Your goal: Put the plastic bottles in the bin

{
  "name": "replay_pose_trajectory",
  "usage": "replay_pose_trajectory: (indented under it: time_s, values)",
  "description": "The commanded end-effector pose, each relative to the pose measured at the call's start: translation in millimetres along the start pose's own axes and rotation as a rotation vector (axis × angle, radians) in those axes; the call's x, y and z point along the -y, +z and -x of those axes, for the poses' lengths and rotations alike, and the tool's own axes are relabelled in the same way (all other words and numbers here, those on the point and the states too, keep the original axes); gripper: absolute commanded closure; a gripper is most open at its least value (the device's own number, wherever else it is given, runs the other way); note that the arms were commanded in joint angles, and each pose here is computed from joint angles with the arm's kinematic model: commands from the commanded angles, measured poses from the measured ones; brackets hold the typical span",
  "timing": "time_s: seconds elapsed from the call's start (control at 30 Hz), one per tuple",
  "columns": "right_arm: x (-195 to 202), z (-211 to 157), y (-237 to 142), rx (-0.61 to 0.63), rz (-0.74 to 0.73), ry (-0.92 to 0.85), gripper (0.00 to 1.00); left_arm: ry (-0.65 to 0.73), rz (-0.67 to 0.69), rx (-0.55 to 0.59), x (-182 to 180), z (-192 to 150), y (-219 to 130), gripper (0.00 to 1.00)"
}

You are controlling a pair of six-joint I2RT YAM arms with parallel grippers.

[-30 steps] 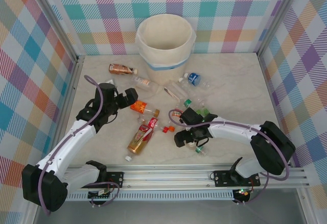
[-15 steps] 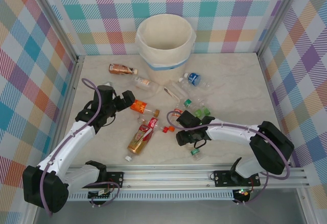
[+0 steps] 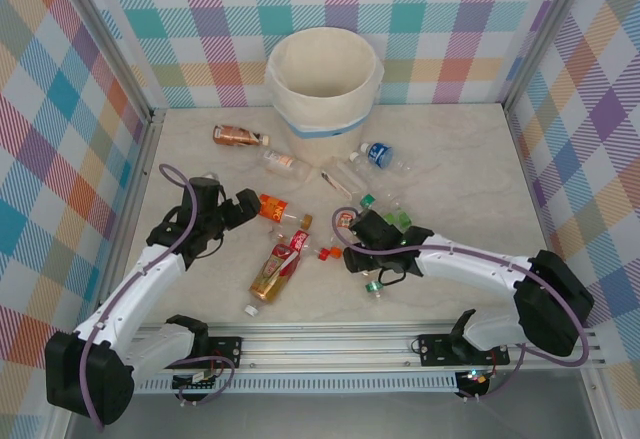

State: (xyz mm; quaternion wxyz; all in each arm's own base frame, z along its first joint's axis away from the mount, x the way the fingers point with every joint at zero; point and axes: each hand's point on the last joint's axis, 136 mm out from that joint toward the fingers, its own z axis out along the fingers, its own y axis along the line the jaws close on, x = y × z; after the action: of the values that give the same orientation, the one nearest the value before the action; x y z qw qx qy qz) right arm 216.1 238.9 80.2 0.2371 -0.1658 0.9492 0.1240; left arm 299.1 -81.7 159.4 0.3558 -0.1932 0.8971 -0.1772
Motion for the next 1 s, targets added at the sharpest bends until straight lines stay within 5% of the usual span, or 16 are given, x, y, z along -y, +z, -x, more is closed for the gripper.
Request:
replay_pose_trajectory:
  time_s: [0.0, 0.37, 0.7, 0.97]
  values:
    - [-27.8, 60.7, -18.7, 0.205, 0.087, 0.055, 0.47, -0.040, -0.001, -0.002, -6.2, -3.8, -2.1, 0.00]
    - [-85.6, 174.9, -41.0, 0.551, 0.243, 0.060, 0.50, -0.039, 0.038, -0.007, -19.4, -9.1, -5.6, 0.00]
    - [-138.0, 293.3, -121.3, 0.930, 0.294, -0.127, 0.51, -0.033, 0.017, -0.027, -19.7, -15.9, -9.1, 0.00]
    - [-133.5, 366.9, -157.2, 1.058, 0.227, -0.219, 0.52, -0.048, 0.000, -0.055, -18.5, -23.1, -8.6, 0.00]
